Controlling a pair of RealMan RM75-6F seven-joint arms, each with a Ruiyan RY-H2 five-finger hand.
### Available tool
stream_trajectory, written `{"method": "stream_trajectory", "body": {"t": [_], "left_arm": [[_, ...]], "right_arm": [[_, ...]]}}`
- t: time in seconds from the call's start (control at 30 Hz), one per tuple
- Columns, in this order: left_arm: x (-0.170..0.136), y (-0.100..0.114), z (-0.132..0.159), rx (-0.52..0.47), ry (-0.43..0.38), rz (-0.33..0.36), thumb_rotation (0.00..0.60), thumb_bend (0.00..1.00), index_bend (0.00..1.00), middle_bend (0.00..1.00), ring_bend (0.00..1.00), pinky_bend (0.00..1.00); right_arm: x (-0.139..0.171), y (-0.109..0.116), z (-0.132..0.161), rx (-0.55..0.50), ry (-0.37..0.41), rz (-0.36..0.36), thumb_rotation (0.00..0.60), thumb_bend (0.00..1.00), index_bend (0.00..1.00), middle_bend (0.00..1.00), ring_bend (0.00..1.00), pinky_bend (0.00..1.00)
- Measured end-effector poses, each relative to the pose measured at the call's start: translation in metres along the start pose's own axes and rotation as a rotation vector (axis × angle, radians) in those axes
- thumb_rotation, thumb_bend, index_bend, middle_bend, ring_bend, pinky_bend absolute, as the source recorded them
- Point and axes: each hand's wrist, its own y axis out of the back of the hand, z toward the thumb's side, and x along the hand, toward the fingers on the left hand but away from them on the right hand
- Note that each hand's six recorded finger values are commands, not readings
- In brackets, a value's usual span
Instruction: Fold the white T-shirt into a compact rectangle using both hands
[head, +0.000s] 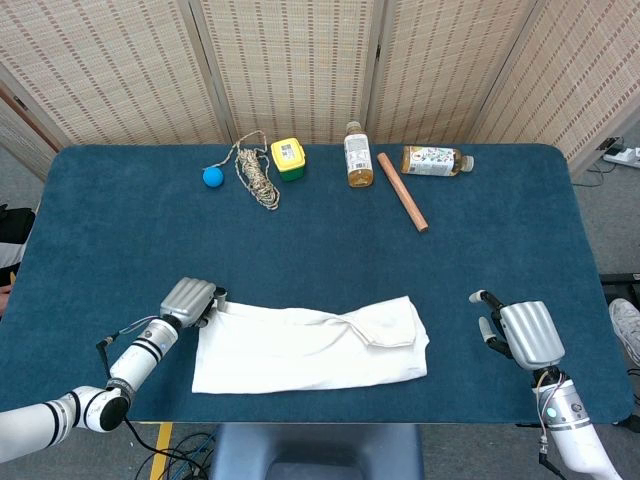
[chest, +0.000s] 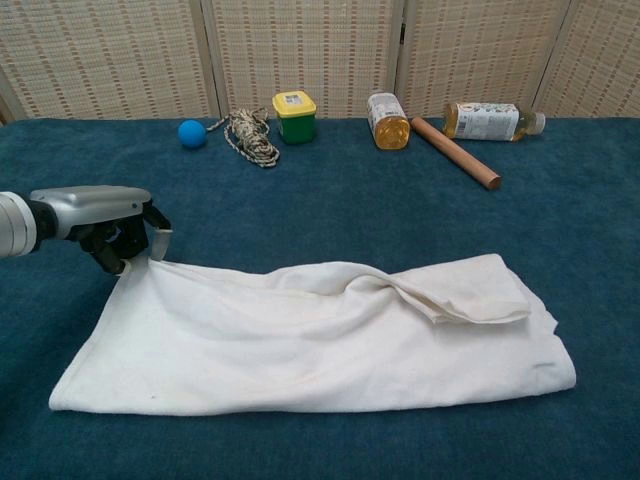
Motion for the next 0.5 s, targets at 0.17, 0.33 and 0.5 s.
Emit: {"method": "stream_trajectory", "body": {"t": [0.17,0.33,0.5], "left_arm": [[0.006,0.005,-0.002,-0.030,0.024,0.016,0.600,0.59,0.59,0.86,0.78,0.98],[0.013,0.005,-0.007,-0.034,0.056,0.011,0.600,0.59,0.58,0.86,0.78,0.98],[0.017,0.005,-0.014,-0.028,0.096,0.003,0.600,0.59,0.58,0.86,0.78,0.98]], "right_arm": [[0.002,0.001,-0.001,-0.001,-0.004,-0.004,0.600,0.51,0.33,0.94,0.99,1.00],[0.003,0.002,-0.003,-0.003,-0.011,-0.006,0.600,0.51,0.33,0.94,0.99,1.00],[0.005,0.001,-0.005,-0.006,-0.017,-0.006,0.600,0.51,0.33,0.94,0.99,1.00]]}}
